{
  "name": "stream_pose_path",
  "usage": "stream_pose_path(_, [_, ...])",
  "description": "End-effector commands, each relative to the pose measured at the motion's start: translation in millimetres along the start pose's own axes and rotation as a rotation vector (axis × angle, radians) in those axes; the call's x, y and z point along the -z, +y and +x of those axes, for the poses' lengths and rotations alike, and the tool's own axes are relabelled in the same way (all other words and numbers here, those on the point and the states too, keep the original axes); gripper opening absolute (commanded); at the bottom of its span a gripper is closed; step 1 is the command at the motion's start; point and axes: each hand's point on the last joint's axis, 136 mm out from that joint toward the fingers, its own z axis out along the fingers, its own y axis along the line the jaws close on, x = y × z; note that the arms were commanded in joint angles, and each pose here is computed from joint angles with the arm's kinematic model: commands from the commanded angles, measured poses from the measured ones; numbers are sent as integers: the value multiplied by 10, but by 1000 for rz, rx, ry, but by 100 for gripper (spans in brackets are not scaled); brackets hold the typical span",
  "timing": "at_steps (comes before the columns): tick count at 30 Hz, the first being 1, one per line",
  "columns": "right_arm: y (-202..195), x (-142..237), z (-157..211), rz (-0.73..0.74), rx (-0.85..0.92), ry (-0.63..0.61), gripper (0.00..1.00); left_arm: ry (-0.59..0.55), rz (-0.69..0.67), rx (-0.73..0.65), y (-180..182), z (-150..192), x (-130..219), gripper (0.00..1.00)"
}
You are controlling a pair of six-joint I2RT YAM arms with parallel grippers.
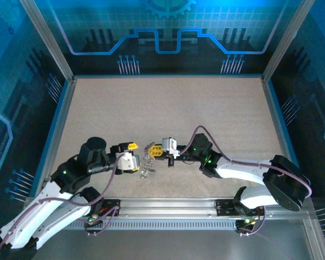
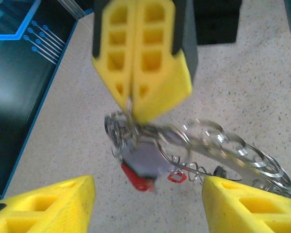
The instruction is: Put the keys on the keyring
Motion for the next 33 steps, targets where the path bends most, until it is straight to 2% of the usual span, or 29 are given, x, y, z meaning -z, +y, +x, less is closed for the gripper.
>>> stream_pose_path(1, [-76, 85, -204, 37, 73, -48, 0, -19, -67, -57, 55, 3, 59, 62])
stream_pose_path(6, [-71, 88, -232, 15, 97, -37, 0, -97, -127, 3, 215, -201, 122, 59])
stream_pose_path(8, [-56, 78, -244, 1, 107, -38, 0, -119, -124, 32, 267, -270, 86, 51])
stream_pose_path(13, [-79, 73, -239, 15, 107, -45, 0, -79, 70, 146, 213, -417, -16, 38])
stream_pose_path(21, [-57, 104, -273, 10, 110, -49, 0, -104, 205, 152, 24, -423, -168, 42])
stream_pose_path(26, [-63, 128, -308, 25, 109, -60, 0, -99, 215, 163, -11, -369, -222, 41])
stream_pose_path(28, [-46, 131, -311, 15, 111, -62, 0, -93, 218, 162, -19, -351, -231, 38])
stream_pose_path(30, [-30, 132, -322, 8, 118, -66, 0, -79, 219, 164, -15, -318, -258, 29])
stream_pose_path(33, [-32, 116, -330, 6, 121, -67, 0, -57, 239, 163, -28, -296, -266, 22])
